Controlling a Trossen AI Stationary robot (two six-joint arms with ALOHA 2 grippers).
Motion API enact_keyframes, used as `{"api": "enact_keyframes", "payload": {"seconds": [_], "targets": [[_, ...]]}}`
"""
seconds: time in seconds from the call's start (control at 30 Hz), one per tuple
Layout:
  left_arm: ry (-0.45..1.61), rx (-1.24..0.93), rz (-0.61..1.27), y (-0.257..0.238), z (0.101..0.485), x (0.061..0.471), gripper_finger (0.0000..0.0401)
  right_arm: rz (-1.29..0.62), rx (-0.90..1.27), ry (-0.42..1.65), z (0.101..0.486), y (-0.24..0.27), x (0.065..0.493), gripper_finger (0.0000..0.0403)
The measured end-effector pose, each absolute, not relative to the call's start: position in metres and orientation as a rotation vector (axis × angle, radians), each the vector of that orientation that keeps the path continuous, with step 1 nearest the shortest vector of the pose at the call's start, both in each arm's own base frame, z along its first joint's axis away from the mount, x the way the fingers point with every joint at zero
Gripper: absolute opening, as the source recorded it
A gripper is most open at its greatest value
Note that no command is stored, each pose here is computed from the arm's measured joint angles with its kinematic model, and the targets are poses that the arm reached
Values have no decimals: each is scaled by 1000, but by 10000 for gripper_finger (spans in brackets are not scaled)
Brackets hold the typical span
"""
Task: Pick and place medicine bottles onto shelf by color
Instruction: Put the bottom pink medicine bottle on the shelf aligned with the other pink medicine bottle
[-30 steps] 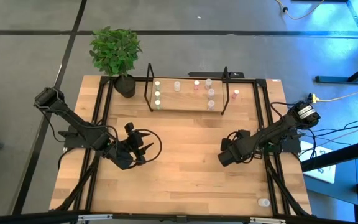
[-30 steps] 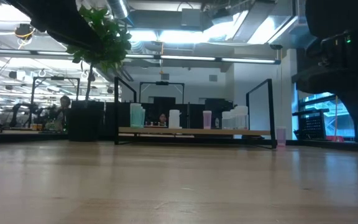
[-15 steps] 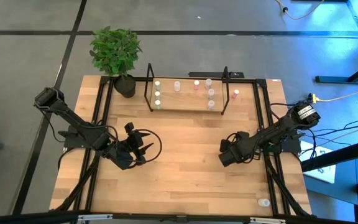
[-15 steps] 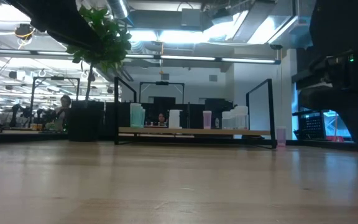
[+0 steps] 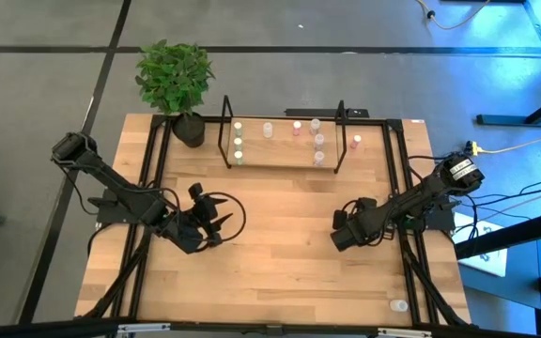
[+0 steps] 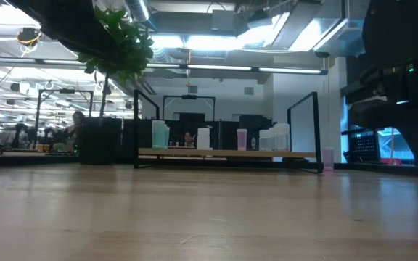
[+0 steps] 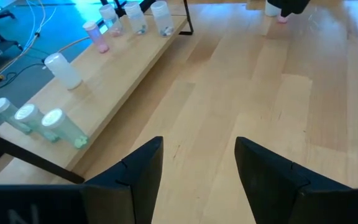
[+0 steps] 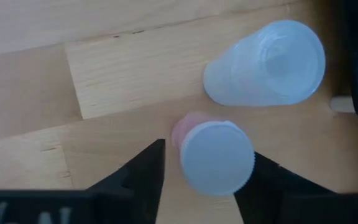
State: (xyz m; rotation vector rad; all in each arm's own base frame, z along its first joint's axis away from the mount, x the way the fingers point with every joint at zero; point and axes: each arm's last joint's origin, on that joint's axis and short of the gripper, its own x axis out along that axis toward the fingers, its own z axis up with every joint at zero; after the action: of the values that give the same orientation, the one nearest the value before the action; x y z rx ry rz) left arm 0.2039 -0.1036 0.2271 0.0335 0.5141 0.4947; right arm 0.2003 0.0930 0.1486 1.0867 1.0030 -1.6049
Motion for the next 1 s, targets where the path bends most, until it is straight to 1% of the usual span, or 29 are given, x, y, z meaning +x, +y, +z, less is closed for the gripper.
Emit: {"api": "enact_keyframes", "payload": {"seconds": [0.17,0.27,0.37,0.53,0.63,0.8,0.87,1.0], "targets": [[515,33,493,-104,227,204,194,-1595,1078,1012,149,93,200,116],[515,33,493,-104,227,204,194,-1546,1030,1042,149,93,201,94],[515,33,493,-104,227,204,194,-1490,997,1036,148,93,203,82],[515,33,493,-104,227,204,194,-1381,1002,1060,147,96,210,70],[515,33,493,-104,227,204,194,-1324,999,1074,146,97,213,49],[515,33,493,-104,227,204,194,-1282,991,1065,146,98,216,7],[515,33,493,-104,227,204,194,-1246,984,1056,146,99,218,5],[515,33,493,-104,227,204,194,-1206,976,1068,147,101,220,14]]}}
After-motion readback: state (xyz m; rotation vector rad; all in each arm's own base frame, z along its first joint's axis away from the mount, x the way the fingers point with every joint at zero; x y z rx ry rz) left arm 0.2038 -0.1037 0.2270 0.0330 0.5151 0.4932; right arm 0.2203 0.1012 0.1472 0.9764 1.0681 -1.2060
